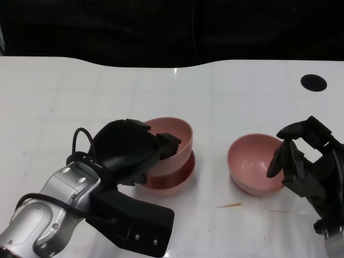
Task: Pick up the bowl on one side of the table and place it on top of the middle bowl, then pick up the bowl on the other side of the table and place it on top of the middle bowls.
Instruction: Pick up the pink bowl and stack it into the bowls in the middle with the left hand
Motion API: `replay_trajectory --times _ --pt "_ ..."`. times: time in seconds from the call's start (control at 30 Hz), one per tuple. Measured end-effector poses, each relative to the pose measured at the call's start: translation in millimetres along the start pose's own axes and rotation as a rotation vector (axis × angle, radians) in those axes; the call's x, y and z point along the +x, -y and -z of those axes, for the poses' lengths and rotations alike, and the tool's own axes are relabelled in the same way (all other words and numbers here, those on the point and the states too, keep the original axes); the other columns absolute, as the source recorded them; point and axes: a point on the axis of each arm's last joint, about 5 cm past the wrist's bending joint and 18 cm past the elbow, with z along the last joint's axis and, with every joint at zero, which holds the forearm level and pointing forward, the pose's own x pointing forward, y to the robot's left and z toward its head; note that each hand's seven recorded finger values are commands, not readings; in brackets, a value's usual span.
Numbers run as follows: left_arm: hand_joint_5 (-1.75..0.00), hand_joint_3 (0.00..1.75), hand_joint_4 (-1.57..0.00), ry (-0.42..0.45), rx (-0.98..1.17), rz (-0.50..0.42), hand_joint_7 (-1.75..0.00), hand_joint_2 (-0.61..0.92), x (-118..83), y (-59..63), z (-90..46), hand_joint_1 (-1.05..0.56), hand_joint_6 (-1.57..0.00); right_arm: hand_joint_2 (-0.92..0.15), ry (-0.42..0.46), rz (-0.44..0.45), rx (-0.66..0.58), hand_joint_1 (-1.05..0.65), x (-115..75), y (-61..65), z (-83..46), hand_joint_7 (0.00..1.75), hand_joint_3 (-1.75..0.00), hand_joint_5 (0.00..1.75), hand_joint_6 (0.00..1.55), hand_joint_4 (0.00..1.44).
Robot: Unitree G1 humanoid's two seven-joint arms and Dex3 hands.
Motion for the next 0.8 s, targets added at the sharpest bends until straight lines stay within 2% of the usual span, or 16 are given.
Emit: replay_trajectory --times 0.27,0.37,0.5,0.53,0.6,0.7,0.8 --pt "-1.75 0.0 -0.64 0.001 -0.011 -0.013 -1.41 0.89 2.2 13.1 6.1 -0.16 -0.66 -0.6 -0.002 0.001 -0.002 -0.1 0.2 0.7 0.4 1.46 -1.0 1.73 0.77 0.85" --pt "-1.72 0.0 -0.67 0.0 -0.011 -0.015 -1.33 0.89 4.2 19.1 8.4 -0.24 -0.71 -0.61 0.004 -0.005 -0.003 -0.07 0.1 1.0 0.4 1.46 -1.0 1.73 0.76 0.85" --pt "-1.72 0.01 -0.67 0.003 -0.004 -0.008 -1.32 0.91 7.4 20.9 8.2 -0.32 -0.71 -0.61 0.011 -0.006 -0.005 -0.08 0.2 1.0 0.1 1.45 -1.0 1.72 0.77 0.86" --pt "-1.62 0.01 -0.72 0.006 -0.004 -0.007 -1.12 0.9 8.0 21.8 8.0 -0.27 -0.8 -0.6 0.011 -0.006 -0.005 -0.08 0.2 1.0 0.1 1.45 -1.0 1.72 0.77 0.86" --pt "-1.54 0.0 -0.77 0.01 -0.006 -0.01 -0.95 0.9 9.7 23.9 7.9 -0.29 -0.88 -0.6 0.011 -0.006 -0.005 -0.08 0.3 1.1 0.2 1.45 -0.99 1.73 0.77 0.85" --pt "-1.42 0.01 -0.82 0.016 -0.002 -0.015 -0.84 0.91 13.5 24.2 6.9 -0.34 -0.94 -0.61 0.011 -0.005 -0.005 -0.08 0.5 1.2 0.5 1.45 -0.99 1.73 0.77 0.85" --pt "-1.41 0.02 -0.83 0.022 -0.001 -0.015 -0.83 0.92 15.8 23.6 5.6 -0.35 -0.94 -0.61 0.011 -0.004 -0.002 -0.08 0.6 1.3 0.5 1.44 -0.98 1.73 0.77 0.85"
